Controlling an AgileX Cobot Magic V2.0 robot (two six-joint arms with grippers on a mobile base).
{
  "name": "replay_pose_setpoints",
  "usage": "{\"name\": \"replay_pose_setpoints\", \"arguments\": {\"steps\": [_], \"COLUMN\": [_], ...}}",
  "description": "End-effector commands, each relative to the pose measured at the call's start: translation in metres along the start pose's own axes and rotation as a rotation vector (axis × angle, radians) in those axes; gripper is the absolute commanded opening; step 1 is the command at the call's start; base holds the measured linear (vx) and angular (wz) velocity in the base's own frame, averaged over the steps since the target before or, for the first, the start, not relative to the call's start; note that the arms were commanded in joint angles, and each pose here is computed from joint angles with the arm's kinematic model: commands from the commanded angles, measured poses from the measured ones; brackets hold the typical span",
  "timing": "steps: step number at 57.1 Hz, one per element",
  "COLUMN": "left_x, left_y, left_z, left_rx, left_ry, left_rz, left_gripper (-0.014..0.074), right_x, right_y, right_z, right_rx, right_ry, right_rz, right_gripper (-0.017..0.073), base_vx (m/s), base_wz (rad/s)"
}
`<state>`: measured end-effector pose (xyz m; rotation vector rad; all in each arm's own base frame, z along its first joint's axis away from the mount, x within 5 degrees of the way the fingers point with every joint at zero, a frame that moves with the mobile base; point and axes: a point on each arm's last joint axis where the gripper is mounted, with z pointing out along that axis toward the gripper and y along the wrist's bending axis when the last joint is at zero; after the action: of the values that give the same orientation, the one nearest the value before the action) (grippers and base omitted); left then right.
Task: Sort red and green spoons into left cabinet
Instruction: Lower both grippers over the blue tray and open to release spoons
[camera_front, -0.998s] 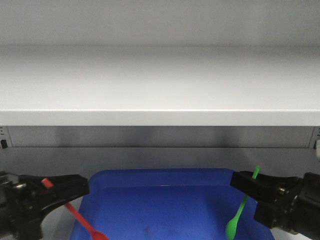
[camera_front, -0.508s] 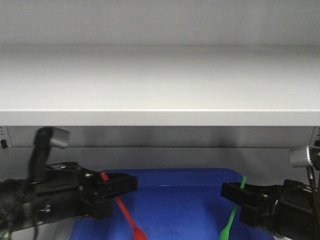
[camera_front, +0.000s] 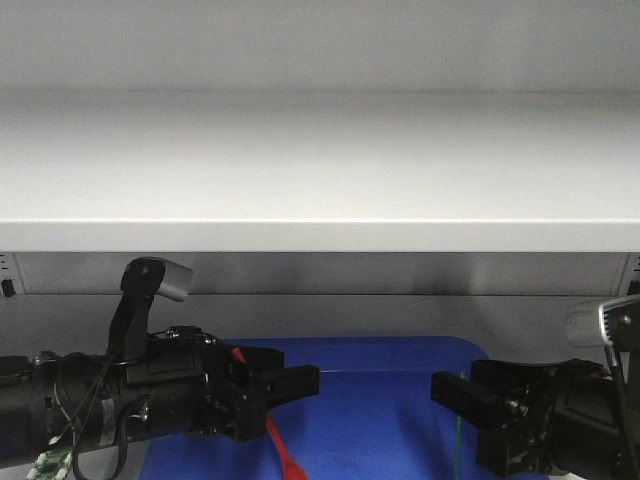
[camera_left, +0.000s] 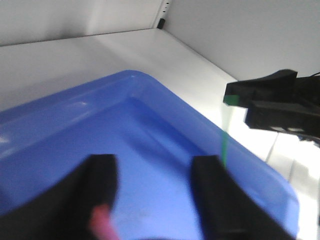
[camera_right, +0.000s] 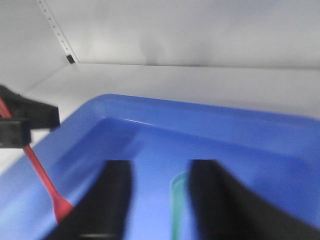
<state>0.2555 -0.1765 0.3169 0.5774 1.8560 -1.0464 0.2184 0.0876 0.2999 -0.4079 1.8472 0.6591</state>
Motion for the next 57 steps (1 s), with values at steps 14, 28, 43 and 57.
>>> {"name": "replay_pose_setpoints", "arguments": {"steps": [14, 28, 43, 57], "left_x": [-0.013, -0.016, -0.026, -0.014], "left_y": [0.004, 0.007, -0.012, -0.025], "left_z": [-0.009, -0.013, -0.031, -0.052], "left_rx": [-0.171, -0.231, -0.198, -0.175], "left_ry": [0.028, 0.026, -0.039, -0.053], "left_rz": [0.418, 0.461, 0.422, 0.387], "left_gripper": [0.0672, 0.0561, 0.0367, -0.001], "right_x": [-0.019, -0.023, -0.024, -0.024], "right_y": [0.006, 0.006, 0.007, 0.012], "right_z": [-0.008, -0.014, -0.017, -0.025], "right_rx": [0.012, 0.053, 0.047, 0.033], "right_ry": [-0.093, -0.107, -0.118, -0.102], "right_rz": [-0.375, -0.391, -0.344, -0.246], "right_gripper": [0.0647, 0.0565, 0.0454, 0.0071], "base_vx": [0.0, 0.0, 0.0, 0.0], "base_wz": [0.0, 0.0, 0.0, 0.0]}}
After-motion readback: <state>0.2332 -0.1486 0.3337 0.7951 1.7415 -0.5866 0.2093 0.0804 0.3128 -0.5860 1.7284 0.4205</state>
